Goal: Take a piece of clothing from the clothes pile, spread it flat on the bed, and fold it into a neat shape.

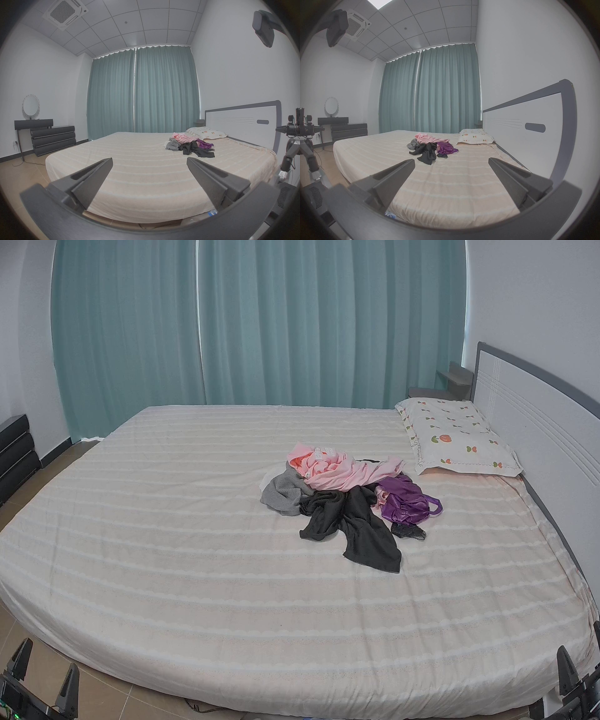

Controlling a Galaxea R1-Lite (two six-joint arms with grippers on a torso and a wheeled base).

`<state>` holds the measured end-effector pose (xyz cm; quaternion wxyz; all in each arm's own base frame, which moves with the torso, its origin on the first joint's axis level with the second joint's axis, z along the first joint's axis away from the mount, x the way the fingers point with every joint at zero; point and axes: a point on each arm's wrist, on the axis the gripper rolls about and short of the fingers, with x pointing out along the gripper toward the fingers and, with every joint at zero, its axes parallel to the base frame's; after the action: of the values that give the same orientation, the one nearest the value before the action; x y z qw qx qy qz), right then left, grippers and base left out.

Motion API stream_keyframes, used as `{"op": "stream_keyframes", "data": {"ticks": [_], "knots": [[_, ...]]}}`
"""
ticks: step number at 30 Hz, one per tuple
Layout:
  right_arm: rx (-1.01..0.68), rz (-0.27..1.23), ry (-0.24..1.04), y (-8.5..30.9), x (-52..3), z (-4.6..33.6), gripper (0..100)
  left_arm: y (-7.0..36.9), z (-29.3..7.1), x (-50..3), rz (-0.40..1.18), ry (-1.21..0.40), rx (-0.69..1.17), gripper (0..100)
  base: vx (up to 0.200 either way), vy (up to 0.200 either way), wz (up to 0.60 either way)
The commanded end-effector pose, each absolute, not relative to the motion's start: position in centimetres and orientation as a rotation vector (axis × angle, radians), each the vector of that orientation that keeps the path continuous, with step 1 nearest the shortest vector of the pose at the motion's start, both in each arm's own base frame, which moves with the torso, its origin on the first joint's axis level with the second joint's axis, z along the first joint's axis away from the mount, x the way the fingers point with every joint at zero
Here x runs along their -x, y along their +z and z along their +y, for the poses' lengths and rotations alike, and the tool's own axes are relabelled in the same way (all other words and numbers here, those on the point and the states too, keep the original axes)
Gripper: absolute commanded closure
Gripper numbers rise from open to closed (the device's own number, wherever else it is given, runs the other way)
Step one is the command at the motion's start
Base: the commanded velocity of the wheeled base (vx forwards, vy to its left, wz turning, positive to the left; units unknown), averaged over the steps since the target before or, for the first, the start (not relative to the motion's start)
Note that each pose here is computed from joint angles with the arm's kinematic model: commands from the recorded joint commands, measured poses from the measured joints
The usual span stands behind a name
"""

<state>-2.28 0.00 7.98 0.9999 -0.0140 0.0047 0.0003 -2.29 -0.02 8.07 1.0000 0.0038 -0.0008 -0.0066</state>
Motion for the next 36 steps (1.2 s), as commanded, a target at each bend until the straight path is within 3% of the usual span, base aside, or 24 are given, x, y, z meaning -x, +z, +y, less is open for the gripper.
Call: {"op": "stream_keyframes", "data": {"ticks": [1,4,6,8,16,19,25,36], "knots": [[0.029,0.000,0.005,7.7,2.3,0.0,0,7.6,0.0,2.3,0.003,-0.012,-0.008,0,0.000,0.000,0.00],[0.000,-0.095,0.038,10.8,3.1,0.1,0,7.6,0.0,2.3,0.003,-0.014,-0.008,0,0.000,0.000,0.00],[0.006,-0.063,0.061,11.8,2.9,0.1,0,7.6,0.0,2.3,0.003,-0.014,-0.009,0,0.000,0.000,0.00],[0.090,0.021,0.133,11.5,2.1,0.3,0,7.6,0.0,2.3,0.003,-0.014,-0.008,0,0.000,0.000,0.00],[-0.055,0.314,0.232,14.0,-5.4,0.7,0,7.6,0.0,2.3,0.003,-0.012,-0.008,0,0.000,0.000,0.00],[-0.059,0.440,0.295,14.0,-10.3,1.7,0,7.6,0.0,2.3,0.003,-0.012,-0.008,0,0.000,0.000,0.00],[-0.150,0.592,0.296,12.7,-18.0,3.5,0,7.6,0.0,2.3,0.003,-0.014,-0.008,0,0.000,0.000,0.00],[-0.287,0.686,0.266,8.7,-28.9,6.4,0,7.6,0.0,2.3,0.003,-0.012,-0.008,0,0.000,0.000,0.00]]}}
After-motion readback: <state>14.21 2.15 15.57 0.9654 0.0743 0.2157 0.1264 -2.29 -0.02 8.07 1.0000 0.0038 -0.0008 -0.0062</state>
